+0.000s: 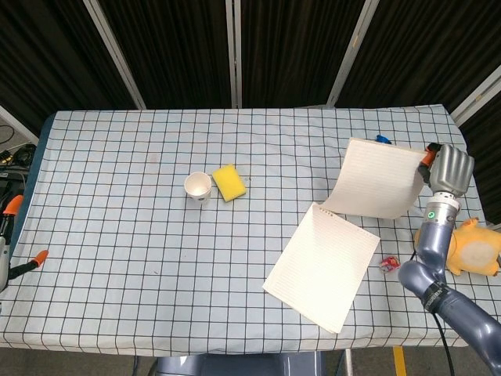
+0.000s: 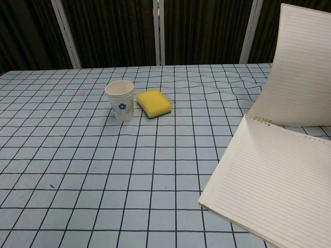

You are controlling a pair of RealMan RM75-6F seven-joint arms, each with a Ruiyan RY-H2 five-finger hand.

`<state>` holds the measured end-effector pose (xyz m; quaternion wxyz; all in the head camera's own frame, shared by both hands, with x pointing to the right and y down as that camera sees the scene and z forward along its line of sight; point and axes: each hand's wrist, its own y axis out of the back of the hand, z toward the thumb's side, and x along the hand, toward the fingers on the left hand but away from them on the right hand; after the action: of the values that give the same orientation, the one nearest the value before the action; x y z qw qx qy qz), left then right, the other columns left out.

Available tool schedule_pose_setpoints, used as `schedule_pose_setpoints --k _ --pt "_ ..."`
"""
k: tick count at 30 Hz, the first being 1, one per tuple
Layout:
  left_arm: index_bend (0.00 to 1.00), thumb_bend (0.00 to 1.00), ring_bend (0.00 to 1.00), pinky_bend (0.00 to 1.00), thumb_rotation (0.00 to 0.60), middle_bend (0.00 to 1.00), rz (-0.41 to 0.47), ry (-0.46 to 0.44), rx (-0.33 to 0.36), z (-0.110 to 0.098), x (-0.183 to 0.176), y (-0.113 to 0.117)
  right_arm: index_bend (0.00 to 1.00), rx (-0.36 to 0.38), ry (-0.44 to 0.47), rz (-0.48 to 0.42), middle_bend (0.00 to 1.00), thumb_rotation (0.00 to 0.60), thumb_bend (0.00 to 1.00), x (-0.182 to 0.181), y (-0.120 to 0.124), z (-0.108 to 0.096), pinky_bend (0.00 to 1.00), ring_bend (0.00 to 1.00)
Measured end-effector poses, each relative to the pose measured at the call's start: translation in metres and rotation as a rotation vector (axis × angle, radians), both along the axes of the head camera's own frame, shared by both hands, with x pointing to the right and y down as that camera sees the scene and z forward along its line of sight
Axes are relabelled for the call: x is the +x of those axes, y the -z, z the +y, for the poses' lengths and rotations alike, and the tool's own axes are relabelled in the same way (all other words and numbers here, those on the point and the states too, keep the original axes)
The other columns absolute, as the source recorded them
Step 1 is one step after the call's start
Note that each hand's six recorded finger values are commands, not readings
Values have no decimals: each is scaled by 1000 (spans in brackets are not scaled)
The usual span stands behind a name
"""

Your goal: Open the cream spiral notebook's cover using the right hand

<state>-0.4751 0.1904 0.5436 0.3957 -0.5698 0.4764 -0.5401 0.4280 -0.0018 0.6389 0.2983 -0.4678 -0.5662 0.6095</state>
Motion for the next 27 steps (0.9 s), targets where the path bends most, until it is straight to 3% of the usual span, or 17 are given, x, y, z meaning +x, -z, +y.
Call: schedule_pose_setpoints --k 12,16,18,23,27 --pt "0 137 0 0 600 0 17 -28 17 -2 7 -4 688 -5 -12 16 702 600 710 10 -20 -24 575 646" --pt "0 137 0 0 600 0 20 -32 24 -1 9 -4 586 0 20 16 577 600 645 1 -28 -29 502 496" --pt "0 137 0 0 600 0 20 -34 23 -1 10 -4 521 0 41 9 501 600 621 -4 -31 -31 425 401" --pt "0 136 0 0 600 0 21 -37 34 -1 11 -2 271 -32 70 -21 202 600 488 -13 -40 -32 150 109" --pt "0 136 0 0 600 0 24 -35 41 -1 10 -1 191 -43 71 -40 116 600 452 -14 -42 -33 78 26"
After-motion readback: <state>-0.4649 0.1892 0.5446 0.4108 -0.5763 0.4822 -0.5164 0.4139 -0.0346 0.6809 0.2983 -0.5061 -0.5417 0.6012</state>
